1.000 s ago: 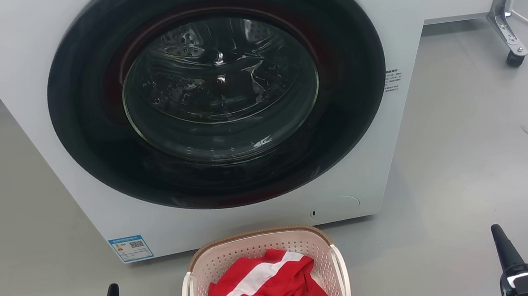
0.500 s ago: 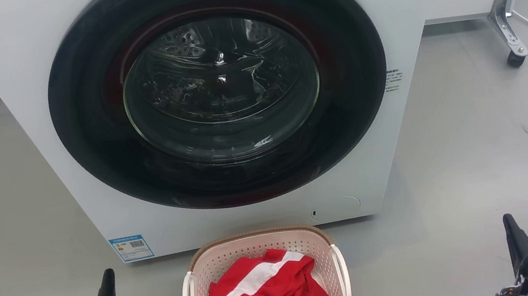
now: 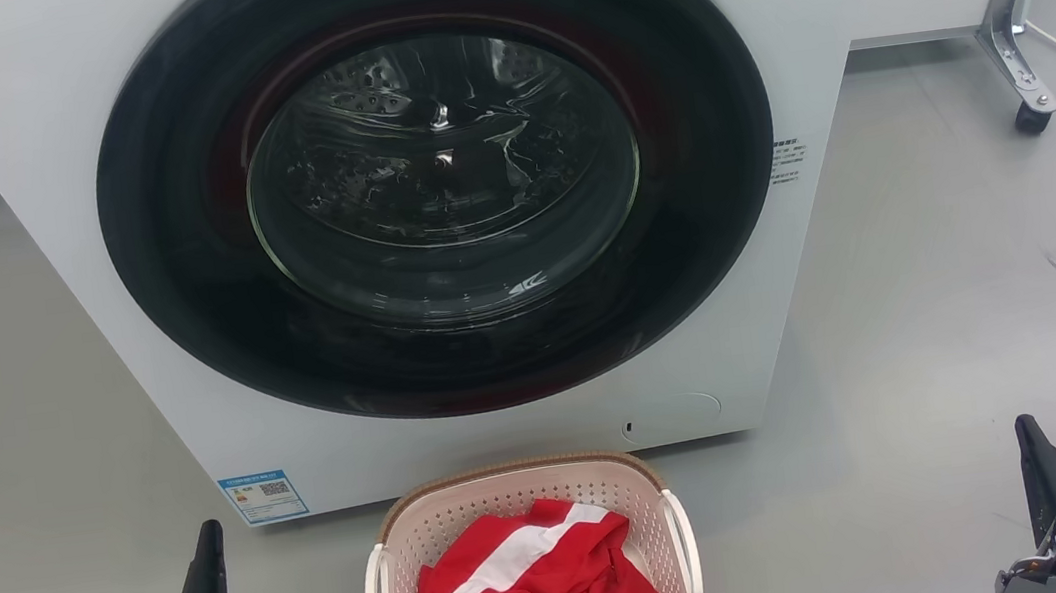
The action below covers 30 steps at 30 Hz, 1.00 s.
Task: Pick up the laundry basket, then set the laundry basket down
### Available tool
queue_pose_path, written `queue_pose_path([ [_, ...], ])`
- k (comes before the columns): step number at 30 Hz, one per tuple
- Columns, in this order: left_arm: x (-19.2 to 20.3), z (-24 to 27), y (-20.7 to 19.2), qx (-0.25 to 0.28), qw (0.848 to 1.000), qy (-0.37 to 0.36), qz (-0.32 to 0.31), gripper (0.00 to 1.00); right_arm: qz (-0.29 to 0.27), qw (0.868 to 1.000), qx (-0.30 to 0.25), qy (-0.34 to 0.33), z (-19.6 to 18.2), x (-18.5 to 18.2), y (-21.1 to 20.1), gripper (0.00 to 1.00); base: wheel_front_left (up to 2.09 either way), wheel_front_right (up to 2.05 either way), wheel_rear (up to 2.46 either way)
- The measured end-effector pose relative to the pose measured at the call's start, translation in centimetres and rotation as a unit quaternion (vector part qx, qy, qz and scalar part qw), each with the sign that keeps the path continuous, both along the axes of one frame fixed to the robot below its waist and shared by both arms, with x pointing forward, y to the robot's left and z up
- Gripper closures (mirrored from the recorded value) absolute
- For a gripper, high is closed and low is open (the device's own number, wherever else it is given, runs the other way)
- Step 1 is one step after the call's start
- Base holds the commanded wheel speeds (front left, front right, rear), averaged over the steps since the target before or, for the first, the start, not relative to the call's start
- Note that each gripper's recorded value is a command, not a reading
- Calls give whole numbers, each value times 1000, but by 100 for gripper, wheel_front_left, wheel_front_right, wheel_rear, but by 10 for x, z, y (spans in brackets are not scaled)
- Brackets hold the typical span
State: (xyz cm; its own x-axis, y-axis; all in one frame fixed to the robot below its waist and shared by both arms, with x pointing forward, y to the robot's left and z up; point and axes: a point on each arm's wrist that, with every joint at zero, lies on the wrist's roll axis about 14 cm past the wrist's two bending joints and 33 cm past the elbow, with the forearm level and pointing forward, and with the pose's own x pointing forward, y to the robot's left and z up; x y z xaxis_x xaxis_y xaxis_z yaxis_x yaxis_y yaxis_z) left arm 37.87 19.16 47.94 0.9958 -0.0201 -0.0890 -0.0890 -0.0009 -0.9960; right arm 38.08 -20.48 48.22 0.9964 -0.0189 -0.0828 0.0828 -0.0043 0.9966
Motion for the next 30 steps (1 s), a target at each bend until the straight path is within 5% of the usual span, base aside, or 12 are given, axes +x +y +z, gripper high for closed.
queue_pose_path([
  [30,0,0,0,0,1000,1,0,100,0,1000,0,0,0,0,0,100,0,0,0],
])
